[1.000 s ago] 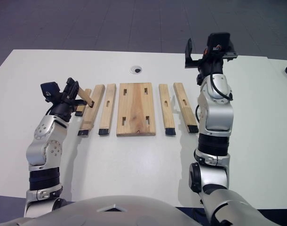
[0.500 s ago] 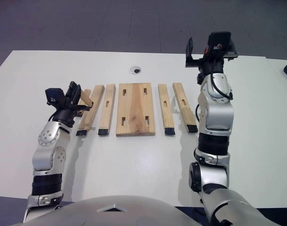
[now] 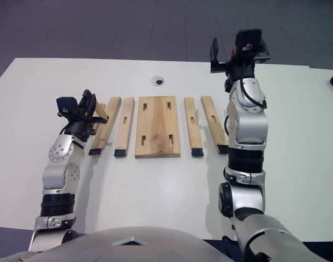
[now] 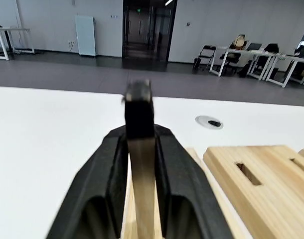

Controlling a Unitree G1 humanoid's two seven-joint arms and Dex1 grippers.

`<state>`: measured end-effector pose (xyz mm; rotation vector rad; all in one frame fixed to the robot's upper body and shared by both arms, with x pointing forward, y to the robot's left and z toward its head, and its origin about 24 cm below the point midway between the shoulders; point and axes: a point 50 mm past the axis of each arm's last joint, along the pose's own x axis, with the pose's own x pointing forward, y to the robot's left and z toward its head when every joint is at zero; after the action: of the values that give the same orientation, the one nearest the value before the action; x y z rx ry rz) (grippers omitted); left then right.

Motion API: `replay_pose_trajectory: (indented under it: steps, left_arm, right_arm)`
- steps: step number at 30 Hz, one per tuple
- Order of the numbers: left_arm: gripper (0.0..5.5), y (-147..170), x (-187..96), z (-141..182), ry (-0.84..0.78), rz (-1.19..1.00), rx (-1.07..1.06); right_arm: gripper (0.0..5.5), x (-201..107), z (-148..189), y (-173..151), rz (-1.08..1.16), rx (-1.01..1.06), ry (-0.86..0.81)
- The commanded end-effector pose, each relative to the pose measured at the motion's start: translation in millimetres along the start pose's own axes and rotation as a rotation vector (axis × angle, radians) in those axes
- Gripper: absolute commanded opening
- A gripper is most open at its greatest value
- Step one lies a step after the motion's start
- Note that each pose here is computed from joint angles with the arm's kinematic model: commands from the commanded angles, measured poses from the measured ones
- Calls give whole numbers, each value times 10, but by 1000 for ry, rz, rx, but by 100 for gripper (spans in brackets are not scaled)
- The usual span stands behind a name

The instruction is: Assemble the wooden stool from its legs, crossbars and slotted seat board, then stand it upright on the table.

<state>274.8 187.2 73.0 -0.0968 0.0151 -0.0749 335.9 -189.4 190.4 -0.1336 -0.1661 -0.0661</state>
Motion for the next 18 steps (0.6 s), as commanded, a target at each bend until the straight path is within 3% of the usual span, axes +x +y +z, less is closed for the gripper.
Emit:
replay_pose_trajectory:
  steps: [1, 7, 14, 18]
  left_arm:
    - [156, 8, 19, 21, 5, 18, 8]
    - [253, 23, -2, 170, -41, -5, 33]
    - [357, 26, -141, 915, -276, -163, -14]
    - [428, 156, 209, 1255, -344, -107, -292]
  right_arm:
    - [540, 43, 83, -2, 10, -6, -32]
    - [540, 47, 78, -23, 9, -12, -33]
    - [540, 44, 64, -31, 10, -12, -25]
    - [540, 46, 63, 6, 14, -4, -25]
